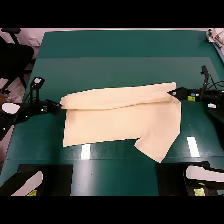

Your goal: Fold the shirts.

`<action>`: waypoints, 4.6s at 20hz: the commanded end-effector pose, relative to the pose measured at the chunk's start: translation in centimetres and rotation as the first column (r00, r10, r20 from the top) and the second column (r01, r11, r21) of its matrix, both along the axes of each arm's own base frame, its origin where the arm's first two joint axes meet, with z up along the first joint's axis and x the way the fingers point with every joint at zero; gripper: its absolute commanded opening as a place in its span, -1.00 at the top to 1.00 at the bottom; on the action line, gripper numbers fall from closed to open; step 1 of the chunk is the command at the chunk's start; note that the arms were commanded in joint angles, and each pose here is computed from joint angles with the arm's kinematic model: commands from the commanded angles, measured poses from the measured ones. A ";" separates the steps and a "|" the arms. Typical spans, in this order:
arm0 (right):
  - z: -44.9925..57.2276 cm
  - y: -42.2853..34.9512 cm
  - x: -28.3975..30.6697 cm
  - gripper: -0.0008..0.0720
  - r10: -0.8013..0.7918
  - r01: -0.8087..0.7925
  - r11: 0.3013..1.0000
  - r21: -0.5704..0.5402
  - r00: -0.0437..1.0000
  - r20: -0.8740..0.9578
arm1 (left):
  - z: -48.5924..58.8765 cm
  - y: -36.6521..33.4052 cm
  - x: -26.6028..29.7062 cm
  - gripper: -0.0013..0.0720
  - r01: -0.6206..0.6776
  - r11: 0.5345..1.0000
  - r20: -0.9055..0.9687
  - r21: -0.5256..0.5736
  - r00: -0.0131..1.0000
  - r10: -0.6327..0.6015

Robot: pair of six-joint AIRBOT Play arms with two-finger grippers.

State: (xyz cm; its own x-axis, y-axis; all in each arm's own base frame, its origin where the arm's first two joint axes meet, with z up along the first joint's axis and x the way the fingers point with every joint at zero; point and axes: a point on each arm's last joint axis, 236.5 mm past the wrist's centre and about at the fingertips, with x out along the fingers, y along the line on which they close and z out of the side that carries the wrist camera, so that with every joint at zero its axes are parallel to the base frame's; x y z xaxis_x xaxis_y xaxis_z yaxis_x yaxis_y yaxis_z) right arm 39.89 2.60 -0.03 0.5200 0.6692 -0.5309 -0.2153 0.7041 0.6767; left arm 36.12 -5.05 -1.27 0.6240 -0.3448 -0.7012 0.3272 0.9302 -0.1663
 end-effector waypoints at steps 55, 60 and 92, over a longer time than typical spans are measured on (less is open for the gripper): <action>1.1 -11.1 -10.8 -0.48 -0.445 0.331 0.882 -0.337 0.821 -0.358 | -7.1 -3.9 -17.0 -0.26 -0.481 0.828 -0.724 -0.288 0.675 0.140; 1.0 -11.0 -11.0 -0.48 -0.439 0.324 0.885 -0.335 0.820 -0.367 | -5.7 -5.1 -15.7 0.90 -0.410 0.829 -0.655 -0.380 0.752 0.071; -5.1 -1.1 -15.8 0.91 -0.224 0.262 0.965 -0.001 0.820 -0.526 | 3.1 -8.5 -10.0 0.91 -0.182 0.698 -0.316 -0.692 0.946 -0.067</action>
